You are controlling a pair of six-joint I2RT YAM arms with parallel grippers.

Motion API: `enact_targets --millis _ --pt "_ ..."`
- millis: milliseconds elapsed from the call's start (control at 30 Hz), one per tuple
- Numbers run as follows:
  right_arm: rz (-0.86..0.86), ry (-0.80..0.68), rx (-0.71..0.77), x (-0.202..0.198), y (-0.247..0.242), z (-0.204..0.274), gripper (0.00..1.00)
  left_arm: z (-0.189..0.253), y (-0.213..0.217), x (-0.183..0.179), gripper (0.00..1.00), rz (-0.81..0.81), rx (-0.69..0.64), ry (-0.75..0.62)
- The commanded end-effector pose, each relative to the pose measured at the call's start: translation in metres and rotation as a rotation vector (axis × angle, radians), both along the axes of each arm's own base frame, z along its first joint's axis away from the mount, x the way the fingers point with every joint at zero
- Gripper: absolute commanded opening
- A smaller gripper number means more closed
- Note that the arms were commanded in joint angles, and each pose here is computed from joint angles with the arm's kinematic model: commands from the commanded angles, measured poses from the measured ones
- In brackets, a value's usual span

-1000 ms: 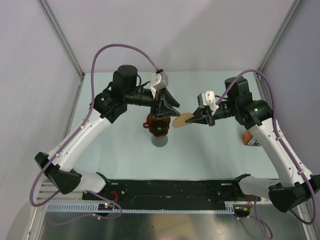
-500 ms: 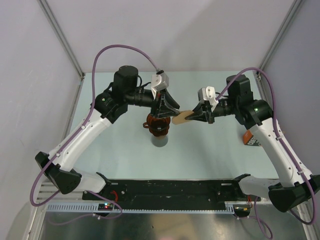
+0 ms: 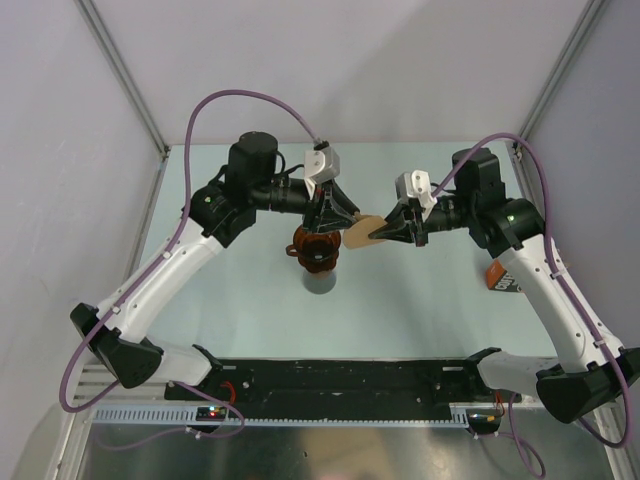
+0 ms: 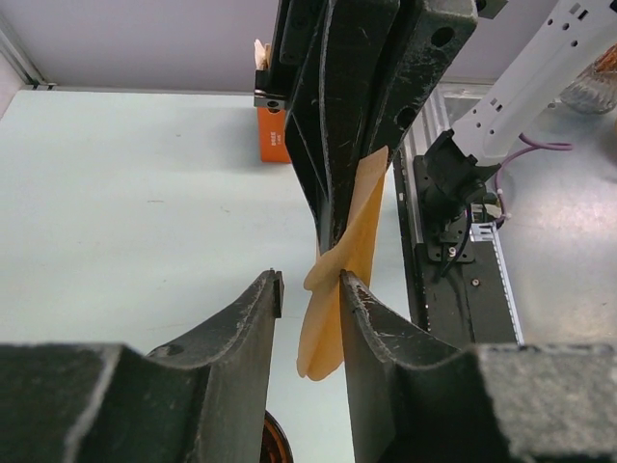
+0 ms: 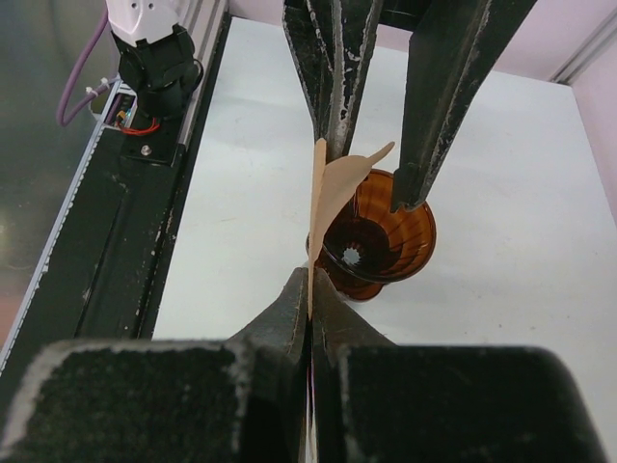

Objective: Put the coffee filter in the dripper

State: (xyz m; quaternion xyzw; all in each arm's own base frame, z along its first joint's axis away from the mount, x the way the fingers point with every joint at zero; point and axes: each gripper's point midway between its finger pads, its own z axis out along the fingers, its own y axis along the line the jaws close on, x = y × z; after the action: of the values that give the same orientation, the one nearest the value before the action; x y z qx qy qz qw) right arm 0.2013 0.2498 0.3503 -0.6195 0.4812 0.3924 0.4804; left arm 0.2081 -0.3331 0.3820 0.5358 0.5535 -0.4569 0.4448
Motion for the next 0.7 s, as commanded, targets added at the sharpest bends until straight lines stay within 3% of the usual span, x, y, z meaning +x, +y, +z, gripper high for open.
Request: enact_targets --millis 0,333,667 --pt "0.013 -0.031 0.047 0.002 0.004 0.019 0.00 -0.002 -0.004 -0.003 0.38 -0.051 -0.008 -0.056" --pt "0.019 -0.029 0.076 0.000 0.005 0.028 0.00 -0.008 -0.006 0.000 0.38 -0.060 0.002 -0.082" --pt "-0.022 -0.020 0.115 0.009 0.002 0.037 0.00 -0.014 0.001 -0.003 0.34 -0.098 -0.007 -0.024"
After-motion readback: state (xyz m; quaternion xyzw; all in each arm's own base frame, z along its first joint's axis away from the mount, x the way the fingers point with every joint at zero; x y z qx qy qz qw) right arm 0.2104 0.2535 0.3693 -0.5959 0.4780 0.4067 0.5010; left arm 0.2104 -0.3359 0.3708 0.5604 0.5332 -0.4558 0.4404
